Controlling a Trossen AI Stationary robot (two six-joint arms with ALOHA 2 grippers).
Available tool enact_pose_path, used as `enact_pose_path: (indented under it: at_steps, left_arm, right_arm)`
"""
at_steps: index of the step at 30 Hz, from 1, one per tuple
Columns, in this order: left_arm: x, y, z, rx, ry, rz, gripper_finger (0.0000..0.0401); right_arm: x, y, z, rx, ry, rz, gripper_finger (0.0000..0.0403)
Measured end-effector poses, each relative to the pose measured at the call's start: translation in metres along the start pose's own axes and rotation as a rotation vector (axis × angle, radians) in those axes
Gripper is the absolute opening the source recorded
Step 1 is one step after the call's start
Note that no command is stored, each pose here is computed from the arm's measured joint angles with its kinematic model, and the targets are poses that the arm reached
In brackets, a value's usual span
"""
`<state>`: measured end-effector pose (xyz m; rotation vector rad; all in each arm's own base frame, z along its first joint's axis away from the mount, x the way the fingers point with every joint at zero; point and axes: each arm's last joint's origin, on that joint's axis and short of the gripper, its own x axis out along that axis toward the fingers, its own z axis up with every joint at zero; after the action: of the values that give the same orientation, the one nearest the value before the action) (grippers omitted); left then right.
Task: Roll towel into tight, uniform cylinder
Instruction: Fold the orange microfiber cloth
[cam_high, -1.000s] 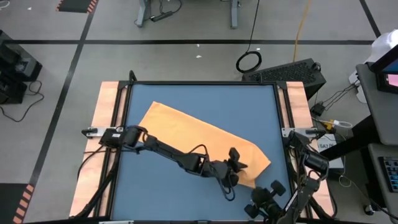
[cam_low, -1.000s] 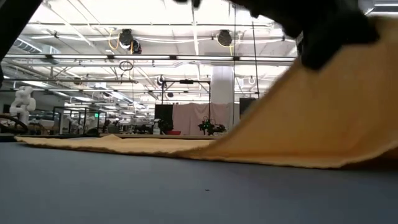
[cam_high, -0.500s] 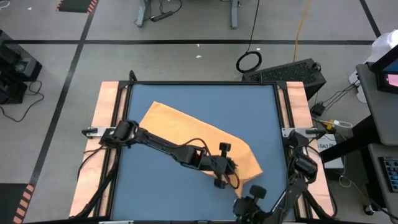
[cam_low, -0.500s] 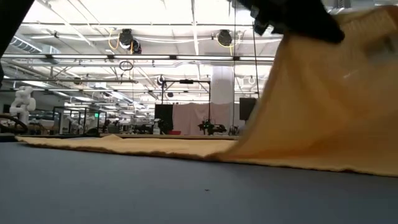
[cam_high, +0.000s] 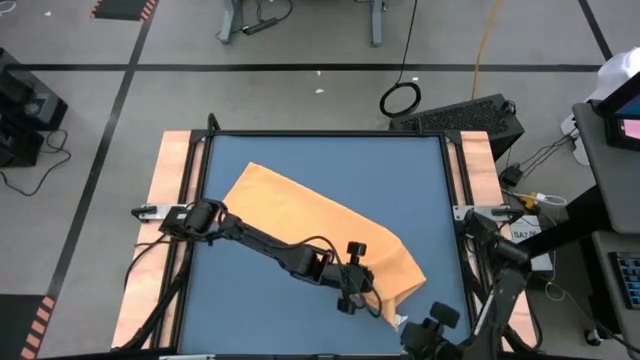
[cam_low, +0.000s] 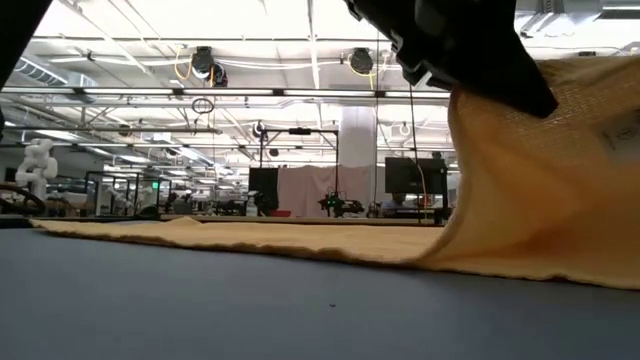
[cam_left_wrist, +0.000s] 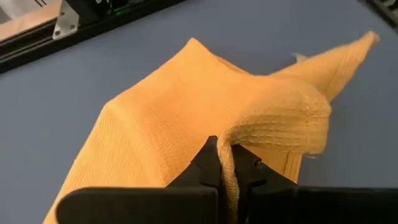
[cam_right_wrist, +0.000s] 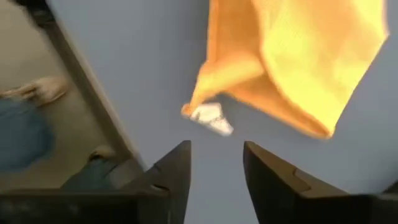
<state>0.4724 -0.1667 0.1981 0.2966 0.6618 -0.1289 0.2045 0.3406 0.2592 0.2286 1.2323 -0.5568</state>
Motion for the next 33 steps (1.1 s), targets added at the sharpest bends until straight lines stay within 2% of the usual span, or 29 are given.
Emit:
enact_pose_path:
  at_steps: [3,8,12,16,18,21,23,27,30,33]
  left_arm:
    - [-0.001,-0.004,0.0,-0.02,0.002,-0.019,0.0006]
    - [-0.003,-0.012,-0.002,-0.012,0.027,-0.032,0.0006]
    - [-0.008,-0.018,0.0,-0.002,0.027,-0.043,0.0006]
    - [-0.009,-0.02,0.0,-0.005,0.026,-0.047,0.0006]
    - [-0.009,-0.018,0.0,-0.027,0.027,-0.039,0.0006]
    - [-0.009,-0.018,-0.001,-0.046,0.037,-0.023,0.0006]
    - [-0.009,-0.018,-0.001,-0.048,0.042,-0.014,0.0006]
    - [-0.009,-0.019,-0.002,-0.045,0.053,-0.012,0.0006]
    - [-0.009,-0.018,-0.004,-0.042,0.075,-0.003,0.0006]
    - [-0.009,-0.018,-0.005,-0.06,0.083,0.013,0.0006]
  right_arm:
    - [-0.008,-0.011,0.011,-0.045,-0.02,0.019,0.0147]
    - [0.005,-0.036,0.037,-0.165,-0.002,-0.052,0.014]
    - [0.011,-0.067,0.062,-0.281,0.072,-0.075,0.0138]
    - [0.007,-0.106,0.077,-0.395,0.079,-0.037,0.0138]
    - [0.007,-0.126,0.07,-0.402,0.099,0.015,0.0138]
    - [0.022,-0.146,0.048,-0.329,0.097,0.121,0.0138]
    - [0.042,-0.149,0.03,-0.271,0.083,0.217,0.0141]
    - [0.086,-0.149,0.002,-0.216,0.099,0.309,0.0171]
    - [0.108,-0.153,-0.006,-0.182,0.121,0.261,0.0196]
    - [0.115,-0.155,-0.009,-0.173,0.117,0.216,0.0213]
